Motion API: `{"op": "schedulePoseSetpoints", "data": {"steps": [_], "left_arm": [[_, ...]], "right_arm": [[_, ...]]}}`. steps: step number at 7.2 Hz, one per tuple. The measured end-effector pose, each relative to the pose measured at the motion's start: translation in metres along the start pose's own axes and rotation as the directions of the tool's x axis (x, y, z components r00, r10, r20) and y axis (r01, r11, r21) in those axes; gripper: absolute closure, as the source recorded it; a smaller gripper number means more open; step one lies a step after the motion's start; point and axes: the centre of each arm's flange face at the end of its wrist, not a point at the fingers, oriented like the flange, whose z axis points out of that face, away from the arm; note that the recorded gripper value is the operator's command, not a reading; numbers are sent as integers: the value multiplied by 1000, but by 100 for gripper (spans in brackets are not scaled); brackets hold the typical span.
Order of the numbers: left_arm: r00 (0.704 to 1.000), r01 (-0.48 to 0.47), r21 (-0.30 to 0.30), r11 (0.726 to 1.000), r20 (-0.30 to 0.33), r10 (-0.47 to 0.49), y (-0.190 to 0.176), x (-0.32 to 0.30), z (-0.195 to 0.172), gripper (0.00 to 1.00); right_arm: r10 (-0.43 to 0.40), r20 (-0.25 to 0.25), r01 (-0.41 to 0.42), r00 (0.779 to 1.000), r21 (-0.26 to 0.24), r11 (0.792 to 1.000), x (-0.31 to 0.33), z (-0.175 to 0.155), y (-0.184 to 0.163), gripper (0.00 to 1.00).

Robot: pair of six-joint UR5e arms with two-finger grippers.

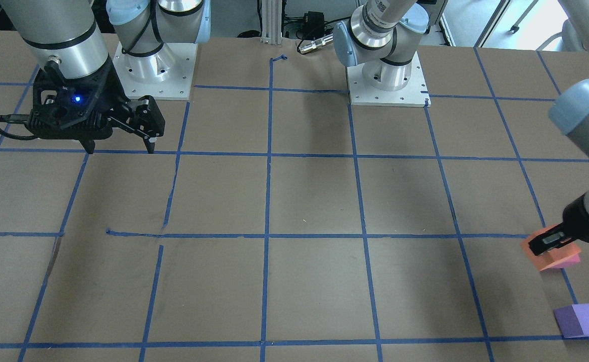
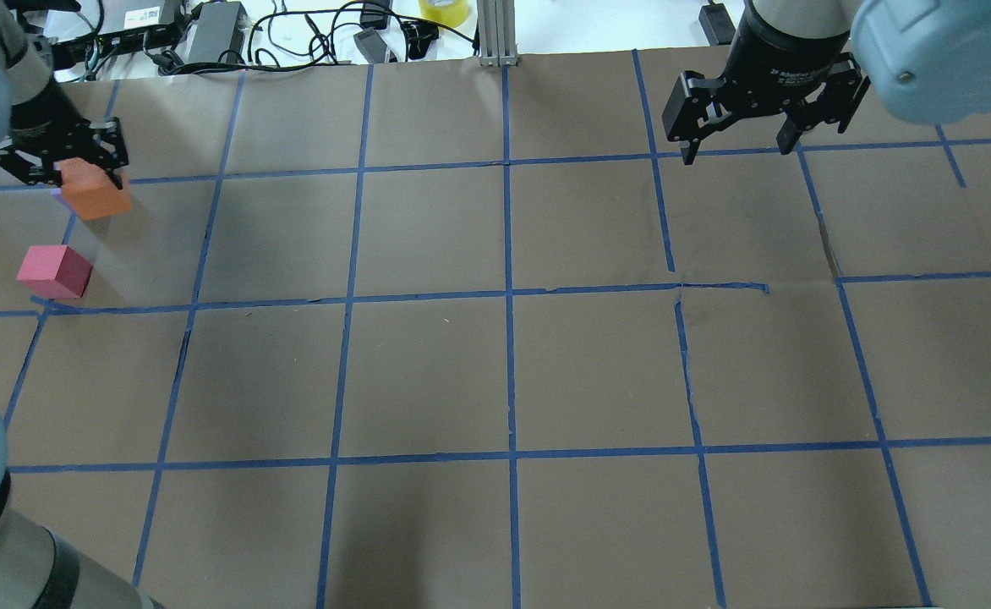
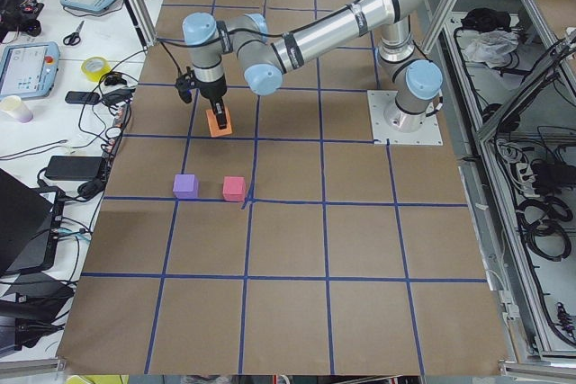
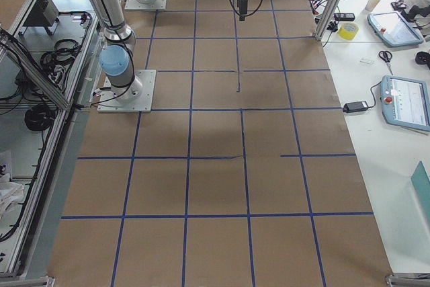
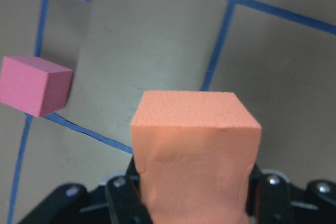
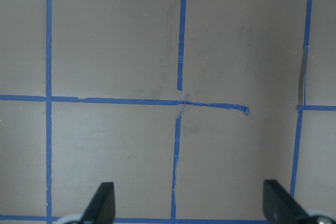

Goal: Arrange blocks in a line
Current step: 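Carry the orange cube with the left gripper toward the purple and pink cubes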

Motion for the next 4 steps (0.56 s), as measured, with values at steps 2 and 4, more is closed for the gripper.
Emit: {"op": "schedulePoseSetpoints", "data": {"steps": [2, 4], "left_arm": [[996, -86, 34, 996, -2, 86, -16, -68, 19, 100], [994, -101, 68, 993, -45, 104, -43, -102, 41, 100]], "right_arm": [[0, 0, 0, 1000, 0, 1000, 0, 0, 0, 0], [2, 0, -2, 1000, 1, 1000, 0, 0, 0, 0]]}}
